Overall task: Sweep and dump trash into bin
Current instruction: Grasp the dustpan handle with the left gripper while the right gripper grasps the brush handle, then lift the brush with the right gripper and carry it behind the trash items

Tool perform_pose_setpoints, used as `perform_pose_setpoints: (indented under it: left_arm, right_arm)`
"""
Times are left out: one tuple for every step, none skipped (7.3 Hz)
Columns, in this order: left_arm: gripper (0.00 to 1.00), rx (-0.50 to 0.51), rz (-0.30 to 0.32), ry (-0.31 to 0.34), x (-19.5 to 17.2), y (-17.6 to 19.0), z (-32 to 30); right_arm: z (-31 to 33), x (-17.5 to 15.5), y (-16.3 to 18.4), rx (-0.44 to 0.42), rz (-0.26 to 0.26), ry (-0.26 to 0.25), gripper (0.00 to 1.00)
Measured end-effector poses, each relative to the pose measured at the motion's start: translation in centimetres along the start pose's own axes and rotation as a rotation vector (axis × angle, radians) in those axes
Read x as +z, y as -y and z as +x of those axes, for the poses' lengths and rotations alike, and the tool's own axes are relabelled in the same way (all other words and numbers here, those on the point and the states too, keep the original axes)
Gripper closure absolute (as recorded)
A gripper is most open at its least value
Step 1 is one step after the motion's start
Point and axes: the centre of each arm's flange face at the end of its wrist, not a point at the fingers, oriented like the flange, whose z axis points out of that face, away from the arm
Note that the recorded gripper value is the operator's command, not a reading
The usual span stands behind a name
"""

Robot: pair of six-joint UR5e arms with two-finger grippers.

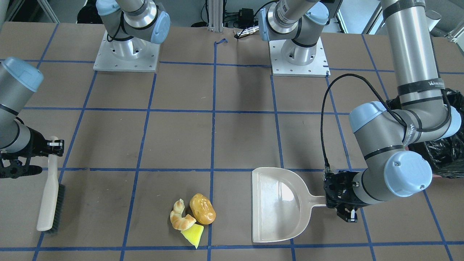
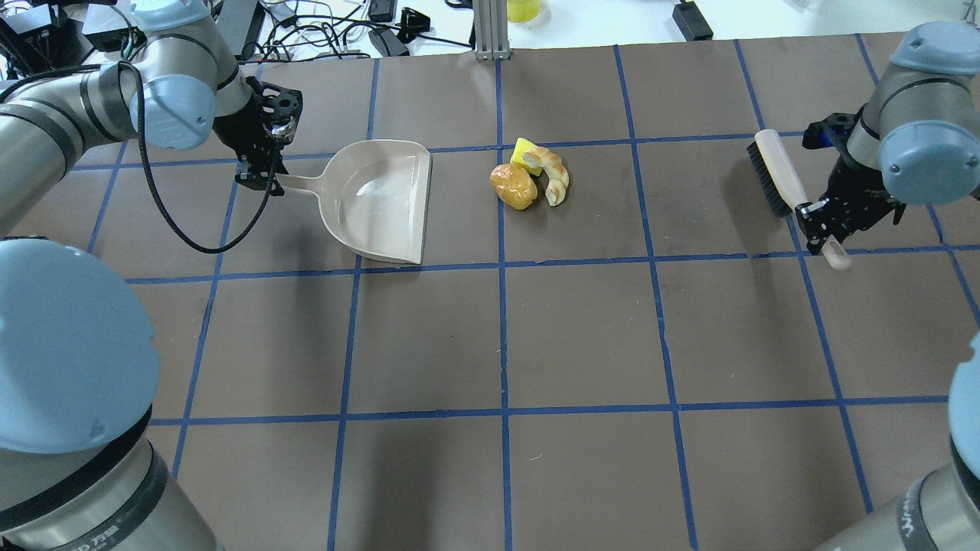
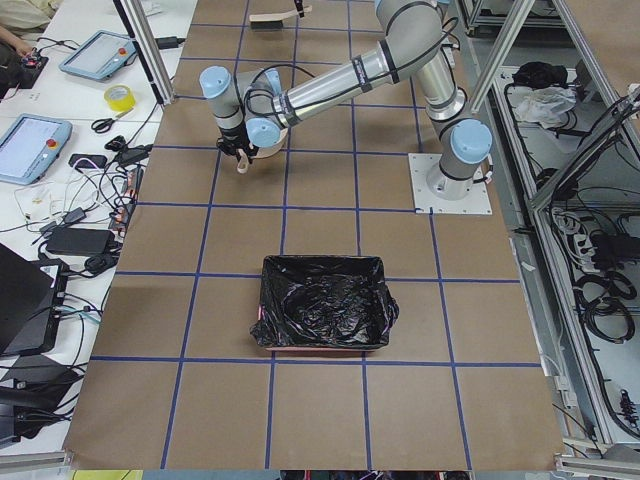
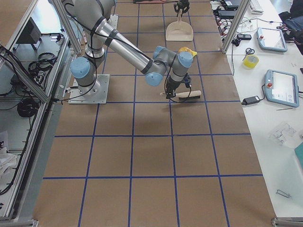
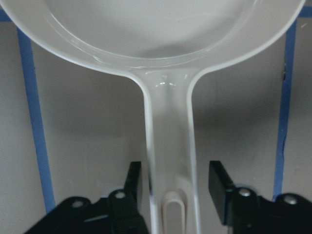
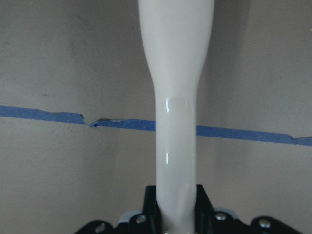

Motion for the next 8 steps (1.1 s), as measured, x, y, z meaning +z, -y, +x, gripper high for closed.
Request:
perform_pose_setpoints:
  left_arm:
    - [1.0,0.001,-0.001,0.001,-0.1,0.0,0.0]
    - [1.0,-0.001,-0.004,0.005,-0.2,0.0,0.0]
    - [1.0,-0.003,-0.009,0.007,-0.2,0.1,-0.1]
    - [1.0,-0.001,-0.016,0.008,-0.2,0.3,-0.1]
    - [1.0,0.002,-0.034,0.007,-0.3,0.7,-0.2]
    - [1.0,-0.007,-0.062,0.004,-0.3,1.3,-0.2]
    - [1.0,-0.03,-0.084,0.004,-0.4,2.1,-0.3]
    - [1.0,-0.048,-0.104,0.004,-0.4,2.8,-0.3]
  right_arm:
    - [-2.0,-0.9,0.2,0.009,0.007,-0.016,0.82]
    - [-5.0,-1.7,0.7,0.005,0.009,-0.046,0.83]
    - [-8.7,-2.6,1.4,0.014,0.005,-0.073,0.85]
    - [-12.7,-3.8,2.3,0.045,-0.009,-0.089,0.86]
    - [-16.5,-4.6,3.0,0.091,-0.025,-0.101,0.86]
    - [-20.1,-4.7,3.6,0.132,-0.036,-0.116,0.87]
    - [-23.5,-4.2,3.9,0.165,-0.043,-0.136,0.88]
    - [-26.3,-3.4,3.9,0.197,-0.048,-0.153,0.88]
